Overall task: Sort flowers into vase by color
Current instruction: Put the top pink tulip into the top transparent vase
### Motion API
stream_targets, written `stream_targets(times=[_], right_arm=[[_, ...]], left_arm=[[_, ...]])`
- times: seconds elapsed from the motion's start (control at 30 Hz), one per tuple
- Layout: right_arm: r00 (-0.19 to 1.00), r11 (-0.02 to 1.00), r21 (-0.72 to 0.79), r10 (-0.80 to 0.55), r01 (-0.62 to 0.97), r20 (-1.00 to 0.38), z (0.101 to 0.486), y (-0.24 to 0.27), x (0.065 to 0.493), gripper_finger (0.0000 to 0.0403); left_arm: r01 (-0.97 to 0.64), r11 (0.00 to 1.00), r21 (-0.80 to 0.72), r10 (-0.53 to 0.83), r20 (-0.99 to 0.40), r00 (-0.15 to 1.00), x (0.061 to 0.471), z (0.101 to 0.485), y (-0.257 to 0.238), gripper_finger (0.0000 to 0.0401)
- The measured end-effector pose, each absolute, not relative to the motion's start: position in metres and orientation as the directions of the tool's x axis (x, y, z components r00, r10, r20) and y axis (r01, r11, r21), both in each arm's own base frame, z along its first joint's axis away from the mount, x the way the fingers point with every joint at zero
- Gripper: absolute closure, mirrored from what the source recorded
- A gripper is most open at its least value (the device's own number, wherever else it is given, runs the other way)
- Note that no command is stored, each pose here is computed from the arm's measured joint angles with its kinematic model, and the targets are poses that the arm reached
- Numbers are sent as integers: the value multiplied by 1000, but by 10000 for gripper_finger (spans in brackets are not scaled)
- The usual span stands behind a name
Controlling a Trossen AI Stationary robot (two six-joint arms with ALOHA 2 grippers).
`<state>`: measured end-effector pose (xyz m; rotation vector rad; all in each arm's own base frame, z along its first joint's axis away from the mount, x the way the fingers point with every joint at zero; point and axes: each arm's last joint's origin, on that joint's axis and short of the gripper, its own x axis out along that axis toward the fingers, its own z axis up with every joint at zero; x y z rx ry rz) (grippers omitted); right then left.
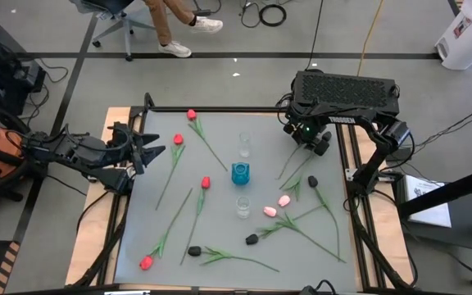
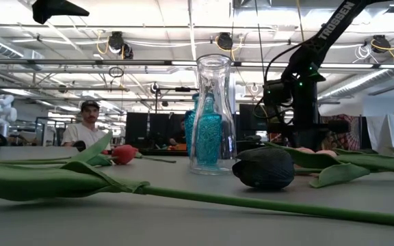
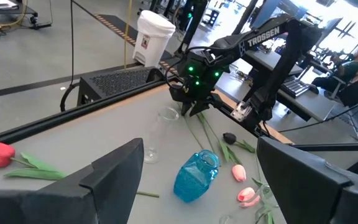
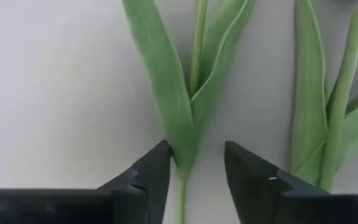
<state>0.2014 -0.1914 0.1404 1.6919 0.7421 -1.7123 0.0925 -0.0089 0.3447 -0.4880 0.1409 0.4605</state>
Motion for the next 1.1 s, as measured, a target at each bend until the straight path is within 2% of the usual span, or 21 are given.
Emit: stream_targets(times=[0.6, 0.9, 1.1], right_arm=[[13, -625, 29, -30, 780, -999, 140, -191, 202, 395], [23, -596, 36, -30, 803, -999, 140, -191, 202, 401], [29, -538, 52, -51, 841, -998, 146, -187, 204, 402]], left_arm=[[-458, 783, -421, 392, -238, 889, 93, 345, -9, 82], [-458, 783, -421, 392, -238, 889, 93, 345, -9, 82], [-458, 783, -420, 392, -238, 889, 93, 345, -9, 82]])
